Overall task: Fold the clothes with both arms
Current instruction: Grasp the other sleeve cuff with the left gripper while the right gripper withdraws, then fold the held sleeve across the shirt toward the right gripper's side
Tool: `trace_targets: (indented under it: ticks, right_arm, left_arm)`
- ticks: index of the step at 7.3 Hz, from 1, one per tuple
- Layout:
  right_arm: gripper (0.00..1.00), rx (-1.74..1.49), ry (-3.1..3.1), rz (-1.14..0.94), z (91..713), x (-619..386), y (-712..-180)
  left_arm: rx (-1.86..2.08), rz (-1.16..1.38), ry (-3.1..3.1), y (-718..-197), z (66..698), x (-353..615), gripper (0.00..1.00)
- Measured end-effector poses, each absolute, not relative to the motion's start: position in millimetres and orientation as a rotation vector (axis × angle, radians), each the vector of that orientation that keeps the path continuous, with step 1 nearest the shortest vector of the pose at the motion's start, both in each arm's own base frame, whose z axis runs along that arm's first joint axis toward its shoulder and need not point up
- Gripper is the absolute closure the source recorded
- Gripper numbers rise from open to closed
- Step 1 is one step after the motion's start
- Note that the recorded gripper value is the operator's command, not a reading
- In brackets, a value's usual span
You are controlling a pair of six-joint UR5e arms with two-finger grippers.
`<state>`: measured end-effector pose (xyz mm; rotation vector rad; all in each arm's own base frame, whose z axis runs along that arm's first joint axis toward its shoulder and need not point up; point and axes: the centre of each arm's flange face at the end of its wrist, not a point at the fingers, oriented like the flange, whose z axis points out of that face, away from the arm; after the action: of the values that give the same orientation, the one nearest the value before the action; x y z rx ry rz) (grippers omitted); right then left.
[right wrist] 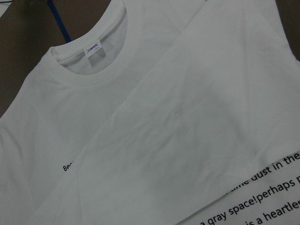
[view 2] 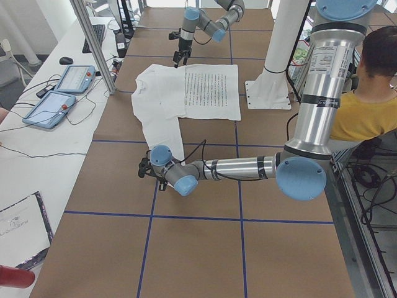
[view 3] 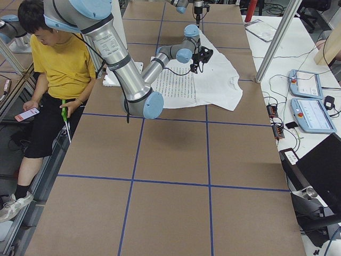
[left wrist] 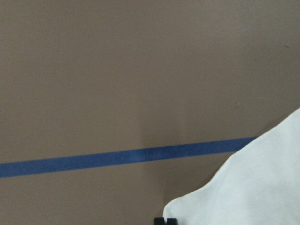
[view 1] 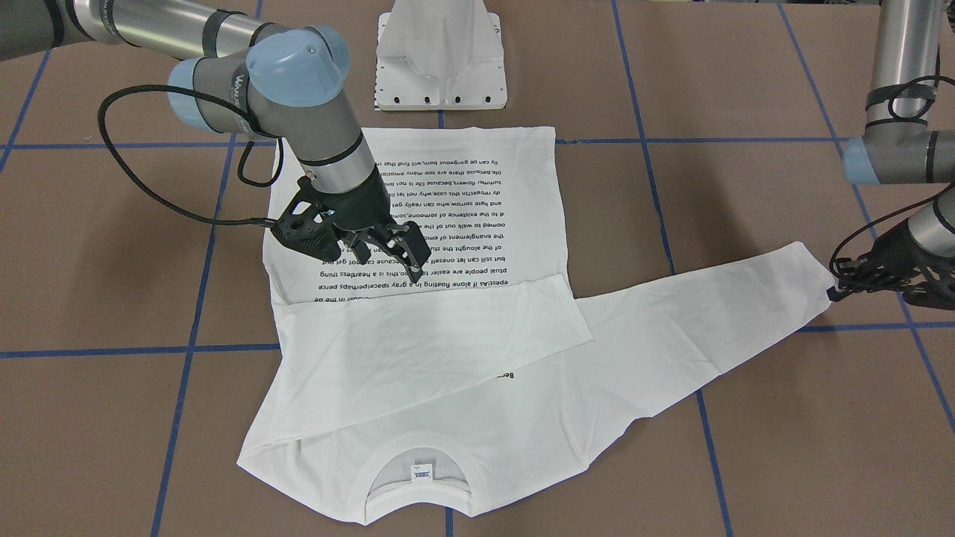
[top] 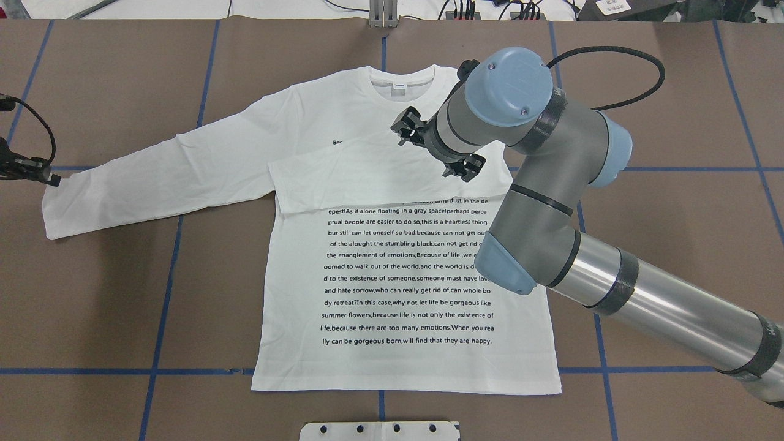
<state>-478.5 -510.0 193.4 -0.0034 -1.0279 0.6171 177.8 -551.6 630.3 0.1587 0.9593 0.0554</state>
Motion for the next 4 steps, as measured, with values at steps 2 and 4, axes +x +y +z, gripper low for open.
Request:
trace_targets:
  ticks: [2,4]
  right_arm:
    - [0.0,0.026,-1.001,0.597,220,-453,-519]
    - [0.0,0.074,-0.956,0.532,258,-416,-531]
  left_arm:
    - [0.136,0.013,1.028,-573,533,191,1.0]
    - [0.069,-0.11,1.156,-587,403,212,1.0]
